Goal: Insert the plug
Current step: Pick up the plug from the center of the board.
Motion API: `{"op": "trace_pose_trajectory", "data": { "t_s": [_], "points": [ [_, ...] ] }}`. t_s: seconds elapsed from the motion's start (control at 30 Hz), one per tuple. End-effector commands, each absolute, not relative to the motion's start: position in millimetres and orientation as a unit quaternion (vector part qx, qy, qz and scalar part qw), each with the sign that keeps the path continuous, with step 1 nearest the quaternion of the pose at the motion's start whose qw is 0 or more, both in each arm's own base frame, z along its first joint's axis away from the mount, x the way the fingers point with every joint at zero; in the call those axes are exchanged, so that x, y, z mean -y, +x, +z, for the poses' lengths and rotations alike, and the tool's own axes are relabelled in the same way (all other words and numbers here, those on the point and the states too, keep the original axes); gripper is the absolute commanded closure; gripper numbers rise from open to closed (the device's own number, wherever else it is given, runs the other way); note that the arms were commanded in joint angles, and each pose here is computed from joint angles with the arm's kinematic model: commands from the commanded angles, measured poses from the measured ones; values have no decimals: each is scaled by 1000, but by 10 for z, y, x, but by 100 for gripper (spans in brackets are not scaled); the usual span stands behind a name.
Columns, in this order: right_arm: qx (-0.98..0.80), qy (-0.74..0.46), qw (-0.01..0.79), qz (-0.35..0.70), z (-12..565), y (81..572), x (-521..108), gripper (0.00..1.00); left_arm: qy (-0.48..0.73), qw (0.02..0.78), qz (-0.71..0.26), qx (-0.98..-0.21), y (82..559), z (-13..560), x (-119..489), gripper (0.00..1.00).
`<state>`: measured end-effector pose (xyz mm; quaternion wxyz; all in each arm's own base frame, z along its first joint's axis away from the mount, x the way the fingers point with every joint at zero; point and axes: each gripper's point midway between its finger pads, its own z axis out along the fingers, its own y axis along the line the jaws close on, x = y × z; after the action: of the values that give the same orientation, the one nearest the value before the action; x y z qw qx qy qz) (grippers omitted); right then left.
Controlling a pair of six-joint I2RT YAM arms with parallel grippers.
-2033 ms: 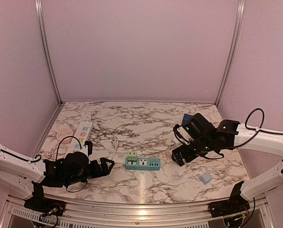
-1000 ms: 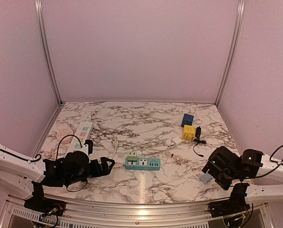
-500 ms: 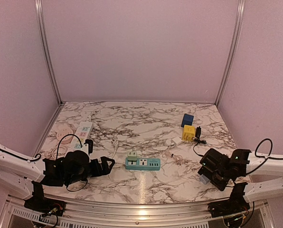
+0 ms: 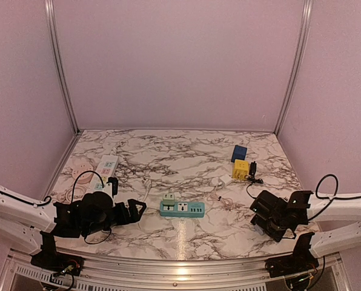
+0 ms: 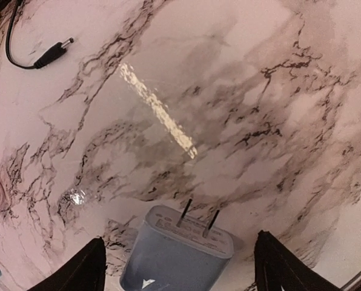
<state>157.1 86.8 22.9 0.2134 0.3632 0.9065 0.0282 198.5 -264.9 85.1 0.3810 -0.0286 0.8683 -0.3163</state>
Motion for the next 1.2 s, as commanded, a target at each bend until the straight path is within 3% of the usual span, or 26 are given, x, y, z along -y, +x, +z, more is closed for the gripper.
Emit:
{"op": "trace_pose_trajectory", "data": {
  "t_s": [0.0,0.1,0.17,0.27,0.57,0.9,1.17],
  "points": [
    [-901,369,226,34,238,1650,-895,23,-27,388,-312,-867,1977,865,2602,1],
    [-903,363,227,33,229,1661,-907,31,-29,389,-313,-866,1973,865,2585,1],
    [-907,352,230,39,234,1688,-942,44,-30,389,-313,-866,1969,861,2567,1],
    [-913,329,235,45,258,1736,-999,55,-31,390,-315,-865,1964,864,2552,1],
    [-949,153,272,51,582,2085,-1414,86,-25,398,-319,-860,1965,932,2549,1],
    [-928,-114,341,96,1287,2331,-2044,91,20,415,-327,-849,1966,1151,2661,1],
    [-866,-289,355,201,1767,2149,-2726,91,77,431,-351,-828,1950,1457,2873,1]
  ]
}}
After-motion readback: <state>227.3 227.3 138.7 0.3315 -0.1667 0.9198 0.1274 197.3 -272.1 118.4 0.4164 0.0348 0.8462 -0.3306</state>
